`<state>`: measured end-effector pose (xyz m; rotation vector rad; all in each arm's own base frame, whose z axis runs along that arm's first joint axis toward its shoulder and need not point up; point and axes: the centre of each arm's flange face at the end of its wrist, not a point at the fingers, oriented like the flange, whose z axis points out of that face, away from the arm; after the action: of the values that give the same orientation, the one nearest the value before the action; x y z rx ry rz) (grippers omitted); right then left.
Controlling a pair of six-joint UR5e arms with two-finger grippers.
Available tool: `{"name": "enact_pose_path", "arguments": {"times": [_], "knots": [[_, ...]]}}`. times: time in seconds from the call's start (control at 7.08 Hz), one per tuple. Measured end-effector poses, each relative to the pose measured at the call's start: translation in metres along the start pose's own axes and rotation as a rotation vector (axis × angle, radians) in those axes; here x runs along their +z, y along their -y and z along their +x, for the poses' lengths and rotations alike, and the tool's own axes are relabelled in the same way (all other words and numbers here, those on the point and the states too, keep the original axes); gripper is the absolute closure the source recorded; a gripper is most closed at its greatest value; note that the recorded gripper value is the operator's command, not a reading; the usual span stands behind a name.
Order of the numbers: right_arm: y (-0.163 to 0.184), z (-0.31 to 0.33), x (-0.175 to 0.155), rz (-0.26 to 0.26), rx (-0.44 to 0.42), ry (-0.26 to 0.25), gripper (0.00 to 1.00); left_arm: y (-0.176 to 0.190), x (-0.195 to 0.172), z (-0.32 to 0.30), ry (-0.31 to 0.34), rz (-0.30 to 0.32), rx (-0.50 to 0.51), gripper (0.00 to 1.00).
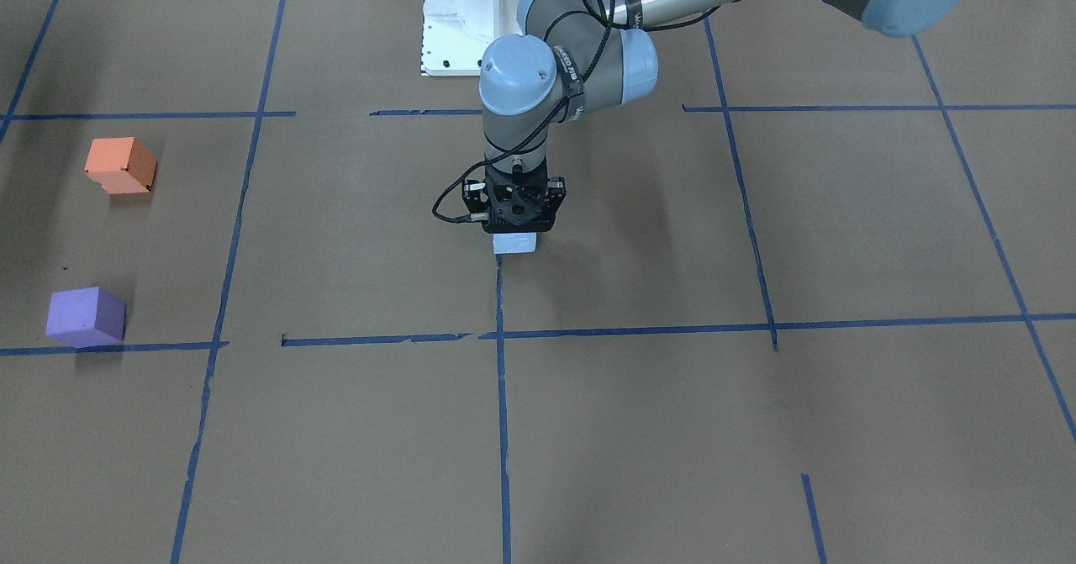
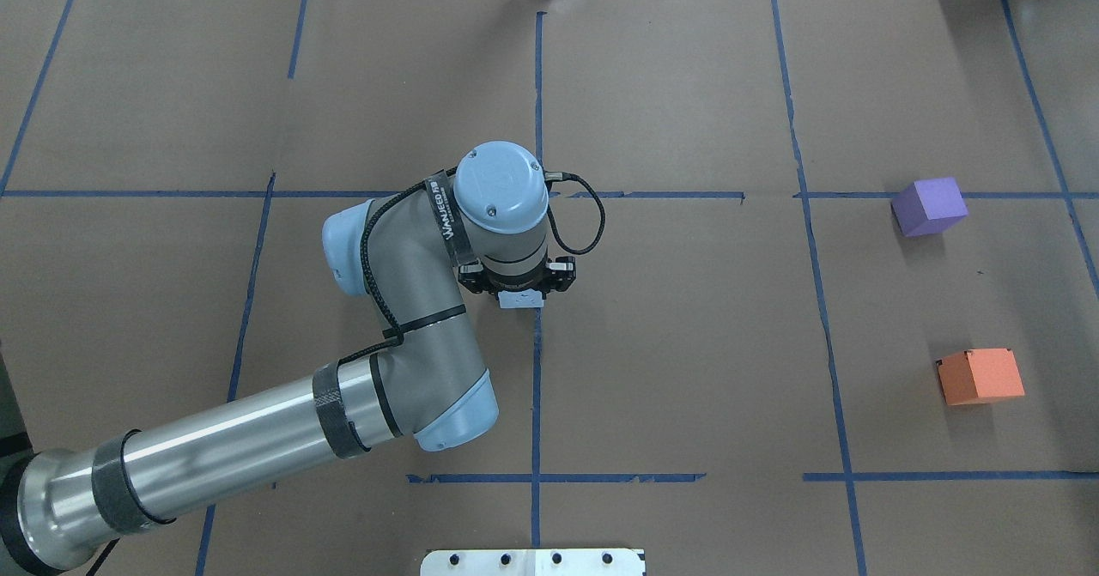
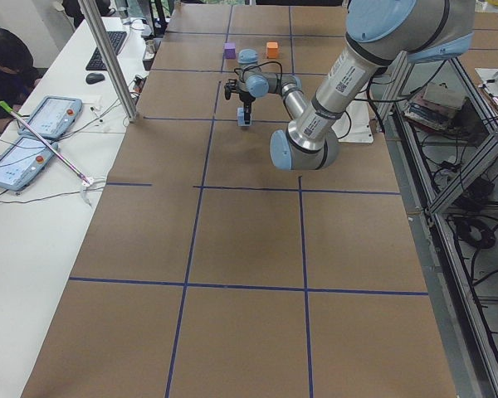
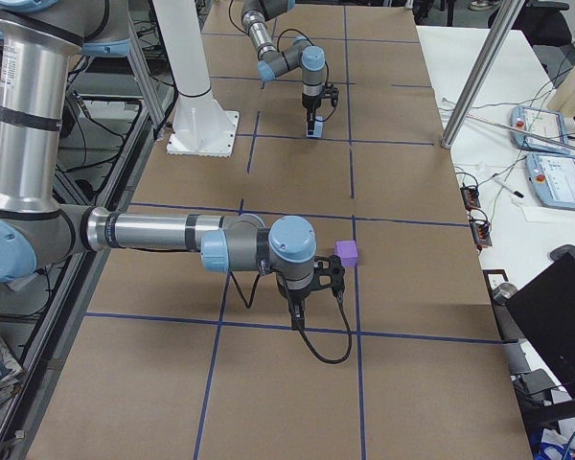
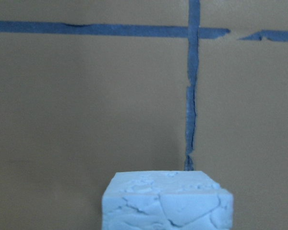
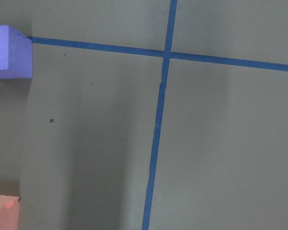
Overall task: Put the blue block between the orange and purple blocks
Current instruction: 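Carry the light blue cube with the left gripper toward the table center, then set the light blue cube down at center and withdraw the left gripper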
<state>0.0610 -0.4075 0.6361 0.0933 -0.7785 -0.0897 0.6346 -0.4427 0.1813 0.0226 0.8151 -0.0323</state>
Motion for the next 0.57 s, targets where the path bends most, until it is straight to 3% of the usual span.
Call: {"name": "enact_pose_path", "arguments": {"times": [0.28,0.57], "knots": [[0.000,-0.001,-0.001,0.002,-0.001,0.000,0.00,0.004,-0.006,0.004,-0.004,0.007,-0.040,0.00],[0.002,-0.005,-0.003,0.006,-0.004,0.009,0.00,0.034,-0.045,-0.013,-0.018,0.047,-0.043,0.00]]}}
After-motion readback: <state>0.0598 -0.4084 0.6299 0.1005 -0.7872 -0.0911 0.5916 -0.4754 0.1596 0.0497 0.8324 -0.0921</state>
